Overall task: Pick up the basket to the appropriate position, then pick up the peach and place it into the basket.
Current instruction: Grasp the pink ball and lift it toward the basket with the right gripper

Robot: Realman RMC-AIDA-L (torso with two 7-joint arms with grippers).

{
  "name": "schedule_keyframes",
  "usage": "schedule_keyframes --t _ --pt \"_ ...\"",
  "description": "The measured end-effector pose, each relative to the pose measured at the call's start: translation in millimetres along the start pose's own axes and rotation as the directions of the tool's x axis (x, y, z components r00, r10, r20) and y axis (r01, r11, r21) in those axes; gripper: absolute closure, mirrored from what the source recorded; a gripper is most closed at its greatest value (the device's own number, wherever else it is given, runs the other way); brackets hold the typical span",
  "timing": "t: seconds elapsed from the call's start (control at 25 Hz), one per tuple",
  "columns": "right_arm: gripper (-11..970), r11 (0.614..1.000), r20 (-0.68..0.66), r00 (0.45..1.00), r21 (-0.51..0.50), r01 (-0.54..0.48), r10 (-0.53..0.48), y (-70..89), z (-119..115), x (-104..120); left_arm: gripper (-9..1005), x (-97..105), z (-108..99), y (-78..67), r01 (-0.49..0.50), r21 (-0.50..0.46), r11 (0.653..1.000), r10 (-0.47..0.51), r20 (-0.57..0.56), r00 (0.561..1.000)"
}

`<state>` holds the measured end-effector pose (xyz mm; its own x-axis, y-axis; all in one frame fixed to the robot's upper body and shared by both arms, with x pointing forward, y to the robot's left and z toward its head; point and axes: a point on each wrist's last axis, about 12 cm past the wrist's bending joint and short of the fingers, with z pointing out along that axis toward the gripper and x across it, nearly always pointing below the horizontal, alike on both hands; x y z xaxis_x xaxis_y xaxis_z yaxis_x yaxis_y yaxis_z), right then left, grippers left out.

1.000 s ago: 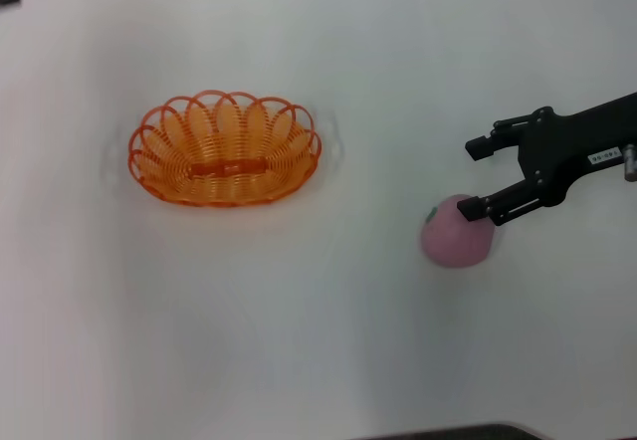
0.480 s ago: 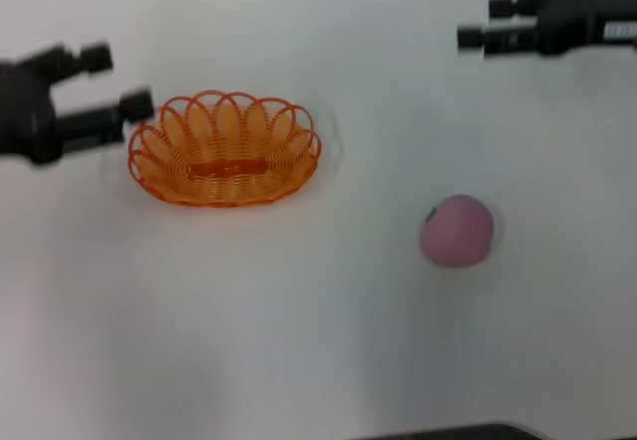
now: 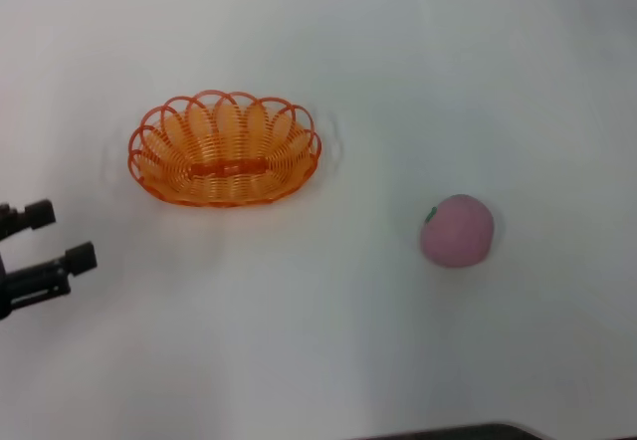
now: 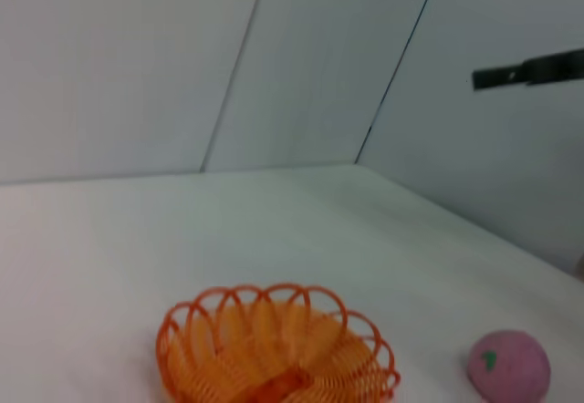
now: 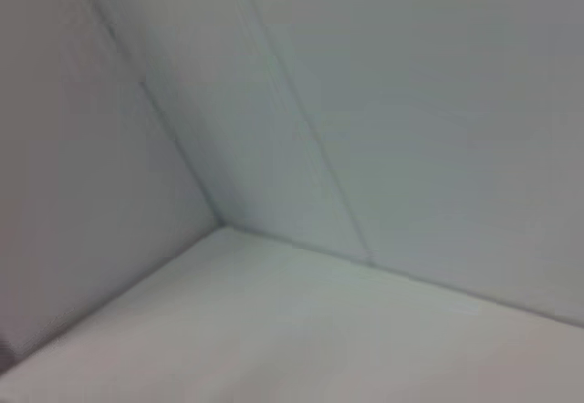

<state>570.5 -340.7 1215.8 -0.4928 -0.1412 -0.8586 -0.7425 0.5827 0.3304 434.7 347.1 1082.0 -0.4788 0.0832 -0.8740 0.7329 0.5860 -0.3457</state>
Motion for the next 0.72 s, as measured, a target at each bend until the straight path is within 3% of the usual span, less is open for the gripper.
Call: schedule_keyframes --t 0.12,0.28,0.52,0.72 --pt "24 0.990 -0.124 0.985 -0.078 0.114 -0.123 18.0 -1.0 -13.2 121 4.4 -1.4 -1.2 0.000 0.002 1.000 0.000 -0.022 1.000" --pt "25 0.965 -0.361 0.897 -0.139 0.221 -0.257 37.9 16.8 -14.4 122 1.8 2.2 -1.5 0.002 0.024 1.000 -0.001 -0.023 1.000" --pt "25 0.958 -0.611 0.739 -0.200 0.206 -0.286 46.3 57.3 12.3 122 -3.7 7.4 -1.3 0.003 0.052 0.999 -0.002 -0.020 1.000" --pt "26 0.958 -0.720 0.633 -0.184 0.221 -0.284 50.2 81.0 29.5 122 -6.5 9.6 -0.4 -0.001 0.060 0.998 0.002 -0.021 1.000"
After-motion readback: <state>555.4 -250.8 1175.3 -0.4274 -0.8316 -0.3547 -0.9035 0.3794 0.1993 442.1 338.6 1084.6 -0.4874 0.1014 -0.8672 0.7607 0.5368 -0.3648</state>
